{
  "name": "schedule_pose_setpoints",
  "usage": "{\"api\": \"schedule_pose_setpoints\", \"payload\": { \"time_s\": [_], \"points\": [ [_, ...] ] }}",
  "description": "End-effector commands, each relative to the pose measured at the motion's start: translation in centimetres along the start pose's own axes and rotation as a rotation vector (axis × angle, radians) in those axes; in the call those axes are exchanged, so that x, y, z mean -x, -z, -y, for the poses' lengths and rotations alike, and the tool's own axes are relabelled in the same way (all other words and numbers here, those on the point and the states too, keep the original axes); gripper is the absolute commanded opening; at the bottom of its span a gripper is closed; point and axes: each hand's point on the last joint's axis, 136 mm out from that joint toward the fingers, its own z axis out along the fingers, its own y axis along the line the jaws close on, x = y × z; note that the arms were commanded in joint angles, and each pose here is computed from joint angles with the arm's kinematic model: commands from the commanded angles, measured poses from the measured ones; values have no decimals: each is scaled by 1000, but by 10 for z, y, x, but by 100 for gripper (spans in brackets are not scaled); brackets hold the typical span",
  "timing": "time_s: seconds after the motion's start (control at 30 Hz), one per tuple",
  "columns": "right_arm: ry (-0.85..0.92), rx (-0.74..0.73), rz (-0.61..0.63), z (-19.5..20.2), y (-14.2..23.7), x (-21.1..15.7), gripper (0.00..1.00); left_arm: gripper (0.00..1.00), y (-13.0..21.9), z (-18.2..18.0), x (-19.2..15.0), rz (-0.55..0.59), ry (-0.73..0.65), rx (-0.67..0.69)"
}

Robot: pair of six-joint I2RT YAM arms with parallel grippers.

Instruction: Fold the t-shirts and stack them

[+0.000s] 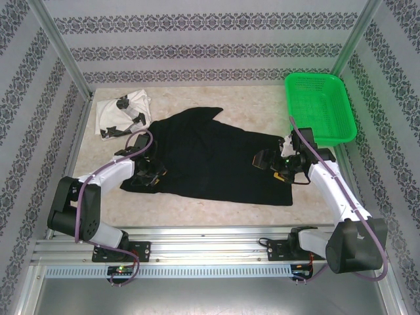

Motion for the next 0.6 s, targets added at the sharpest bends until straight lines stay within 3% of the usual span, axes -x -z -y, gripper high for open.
{"api": "schedule_pose_setpoints", "payload": {
  "time_s": [0.0,0.3,0.57],
  "points": [
    [-1,7,-5,3,0,-3,98,31,2,3,3,8,-12,1],
    [-9,5,-7,6,0,-2,98,24,-2,-6,-4,-16,-13,14],
    [-17,1,1,9,2,-1,98,1,-5,-11,-11,-45,-10,5]
  ]
}}
